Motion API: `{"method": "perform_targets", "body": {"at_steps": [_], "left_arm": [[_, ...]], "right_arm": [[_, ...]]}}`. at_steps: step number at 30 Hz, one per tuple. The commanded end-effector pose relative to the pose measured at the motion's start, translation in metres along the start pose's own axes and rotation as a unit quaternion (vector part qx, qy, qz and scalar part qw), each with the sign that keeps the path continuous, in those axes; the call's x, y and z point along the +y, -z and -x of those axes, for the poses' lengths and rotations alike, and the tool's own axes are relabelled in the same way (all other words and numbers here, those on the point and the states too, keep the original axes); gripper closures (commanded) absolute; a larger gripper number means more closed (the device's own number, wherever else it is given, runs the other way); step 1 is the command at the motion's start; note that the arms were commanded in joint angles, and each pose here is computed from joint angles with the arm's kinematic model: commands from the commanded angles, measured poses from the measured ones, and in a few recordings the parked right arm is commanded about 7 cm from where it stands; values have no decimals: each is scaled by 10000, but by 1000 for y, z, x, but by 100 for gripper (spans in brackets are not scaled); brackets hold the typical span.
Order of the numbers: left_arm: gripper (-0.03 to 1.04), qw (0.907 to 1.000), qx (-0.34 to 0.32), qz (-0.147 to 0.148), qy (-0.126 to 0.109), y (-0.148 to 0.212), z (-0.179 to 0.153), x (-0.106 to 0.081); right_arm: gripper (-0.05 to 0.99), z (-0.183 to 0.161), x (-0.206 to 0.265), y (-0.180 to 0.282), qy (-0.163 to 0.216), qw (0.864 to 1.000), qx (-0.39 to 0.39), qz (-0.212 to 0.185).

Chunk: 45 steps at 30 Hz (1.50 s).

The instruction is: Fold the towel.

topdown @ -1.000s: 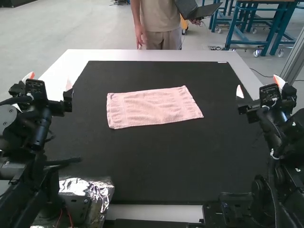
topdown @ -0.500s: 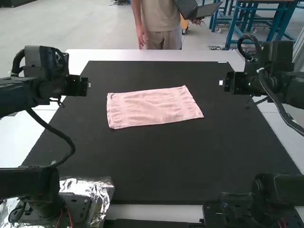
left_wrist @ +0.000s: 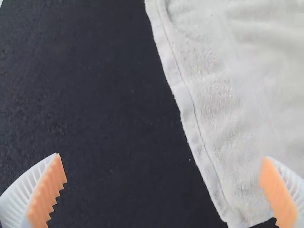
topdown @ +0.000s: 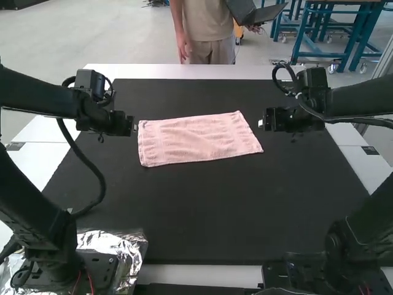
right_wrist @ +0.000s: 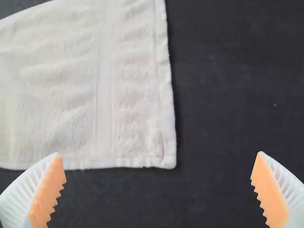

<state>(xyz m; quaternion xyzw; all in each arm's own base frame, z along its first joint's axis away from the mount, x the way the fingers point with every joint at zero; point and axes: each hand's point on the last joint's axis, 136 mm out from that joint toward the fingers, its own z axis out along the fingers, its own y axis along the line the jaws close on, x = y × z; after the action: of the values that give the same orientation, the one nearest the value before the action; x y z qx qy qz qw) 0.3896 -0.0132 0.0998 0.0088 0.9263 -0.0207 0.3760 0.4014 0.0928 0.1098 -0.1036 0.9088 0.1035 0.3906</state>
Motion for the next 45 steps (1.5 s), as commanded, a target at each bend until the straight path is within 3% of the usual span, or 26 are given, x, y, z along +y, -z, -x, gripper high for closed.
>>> {"method": "perform_targets", "body": {"at_steps": [1,6,18,45], "left_arm": [[5,9999,-71,-118,84,-9,11,-8],[5,9999,-53,36,85,-29,11,-2],[6,9999,29,143,68,-77,16,2],[6,9999,92,82,-6,-138,25,-7]], "right_arm": [[3,12,23,-19,272,9994,-31,214],[3,35,30,-43,589,9978,-244,167],[3,50,20,-120,807,9965,-159,134],[3,69,1,-216,826,9964,-196,70]]}}
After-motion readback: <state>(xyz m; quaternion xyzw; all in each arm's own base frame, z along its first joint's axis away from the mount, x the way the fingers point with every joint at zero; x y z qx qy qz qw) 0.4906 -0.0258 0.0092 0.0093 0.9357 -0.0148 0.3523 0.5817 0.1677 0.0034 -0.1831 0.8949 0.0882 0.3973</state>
